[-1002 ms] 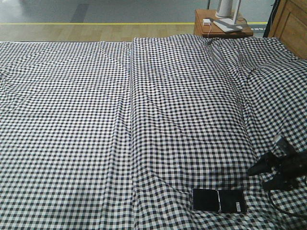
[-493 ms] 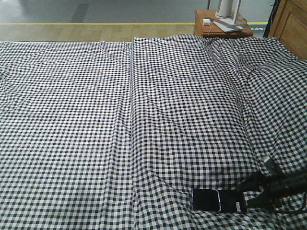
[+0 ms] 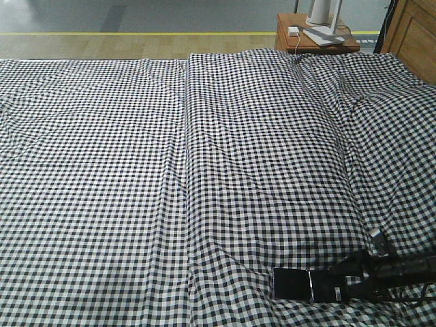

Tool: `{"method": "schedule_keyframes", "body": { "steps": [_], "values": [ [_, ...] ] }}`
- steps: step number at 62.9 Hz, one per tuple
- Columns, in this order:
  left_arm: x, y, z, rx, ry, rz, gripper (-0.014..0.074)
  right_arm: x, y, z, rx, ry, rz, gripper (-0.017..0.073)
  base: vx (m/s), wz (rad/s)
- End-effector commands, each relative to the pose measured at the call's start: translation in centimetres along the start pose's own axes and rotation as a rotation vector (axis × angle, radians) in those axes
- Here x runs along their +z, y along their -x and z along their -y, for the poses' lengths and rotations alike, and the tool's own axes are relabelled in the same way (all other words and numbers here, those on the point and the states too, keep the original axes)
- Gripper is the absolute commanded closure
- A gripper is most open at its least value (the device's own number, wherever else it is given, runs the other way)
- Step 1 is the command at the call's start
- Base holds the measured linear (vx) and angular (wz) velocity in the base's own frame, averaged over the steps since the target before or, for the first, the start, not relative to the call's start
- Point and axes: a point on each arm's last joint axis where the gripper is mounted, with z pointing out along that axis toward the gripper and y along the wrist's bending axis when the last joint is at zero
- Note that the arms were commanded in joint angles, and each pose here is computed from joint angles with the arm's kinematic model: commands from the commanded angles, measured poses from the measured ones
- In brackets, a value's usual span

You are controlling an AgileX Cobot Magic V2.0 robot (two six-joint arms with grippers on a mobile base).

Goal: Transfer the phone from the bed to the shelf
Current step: 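Lower the open right gripper around the black phone, then close the right gripper on the phone and lift it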

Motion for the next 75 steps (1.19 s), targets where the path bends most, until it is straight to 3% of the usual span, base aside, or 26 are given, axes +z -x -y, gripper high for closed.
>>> {"method": "schedule_keyframes", "body": {
  "steps": [1,24,37,62,75],
  "values": [
    [0.0,0.4,0.0,-0.009,0.003,0.071,0.0592,-1.9,1.6,-2.4,-0.063,0.079,0.081,-0.0036,0.00,0.00],
    [0.0,0.4,0.0,-0.009,0.003,0.071,0.0592,-1.6,1.8,-3.3,-0.080,0.149,0.090,-0.0036,0.00,0.00],
    [0.0,0.4,0.0,-0.009,0.003,0.071,0.0592,0.6,2.0,-4.7,-0.125,0.145,0.030,-0.0036,0.00,0.00],
    [0.0,0.4,0.0,-0.009,0.003,0.071,0.0592,1.9,2.1,-5.6,-0.127,0.147,0.000,-0.0035,0.00,0.00],
    [0.0,0.4,0.0,-0.009,0.003,0.071,0.0592,3.4,2.3,-6.8,-0.157,0.159,-0.014,-0.0035,0.00,0.00]
  ]
}}
